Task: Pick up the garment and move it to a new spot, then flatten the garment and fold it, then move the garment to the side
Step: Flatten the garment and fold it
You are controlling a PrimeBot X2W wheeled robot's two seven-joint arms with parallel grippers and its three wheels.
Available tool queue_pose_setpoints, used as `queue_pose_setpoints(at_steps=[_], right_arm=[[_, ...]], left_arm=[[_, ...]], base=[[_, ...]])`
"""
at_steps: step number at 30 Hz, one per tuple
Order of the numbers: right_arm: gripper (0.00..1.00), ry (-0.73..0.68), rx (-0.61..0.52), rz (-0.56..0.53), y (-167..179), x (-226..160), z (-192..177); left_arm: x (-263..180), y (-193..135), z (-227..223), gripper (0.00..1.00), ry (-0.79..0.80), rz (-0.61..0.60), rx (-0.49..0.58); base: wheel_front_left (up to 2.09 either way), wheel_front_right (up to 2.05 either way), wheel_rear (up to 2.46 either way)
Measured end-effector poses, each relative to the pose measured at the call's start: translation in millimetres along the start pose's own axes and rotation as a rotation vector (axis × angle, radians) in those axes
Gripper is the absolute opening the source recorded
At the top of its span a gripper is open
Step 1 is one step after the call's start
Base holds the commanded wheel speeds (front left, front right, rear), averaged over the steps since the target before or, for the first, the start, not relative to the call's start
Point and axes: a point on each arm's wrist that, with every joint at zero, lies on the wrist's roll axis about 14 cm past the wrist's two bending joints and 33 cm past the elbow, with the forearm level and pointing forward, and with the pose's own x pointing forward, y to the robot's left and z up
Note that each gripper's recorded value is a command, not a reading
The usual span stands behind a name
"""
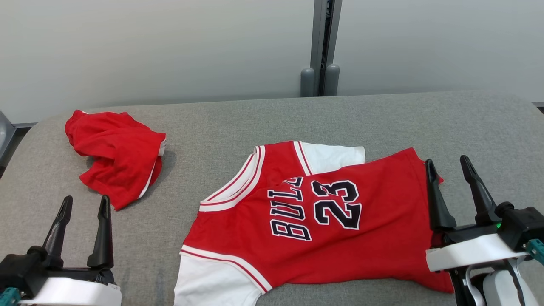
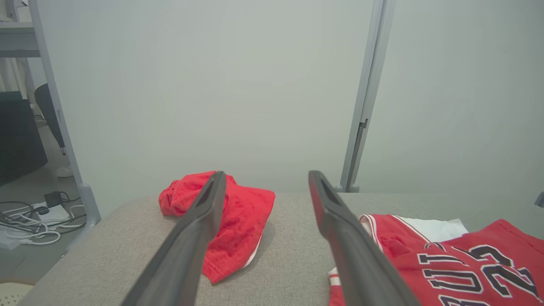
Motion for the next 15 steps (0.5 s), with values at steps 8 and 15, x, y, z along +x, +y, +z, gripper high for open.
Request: queue_pose_setpoints(at_steps=[8,15], right_arm=[[1.0,0.032,0.004,-0.016,-3.9,-11.9,-9.7],[1.0,0.07,-0.01,-0.034,-10.1,-17.7,-20.5]], left_arm=[[-5.2,-2.0,-11.7,1.0,-0.002,0.035,0.03],[-10.6,-1.6,-22.4,1.0,0.02,0.04,0.029]], base=[[0.0,0.0,0.0],[0.0,0.0,0.0]])
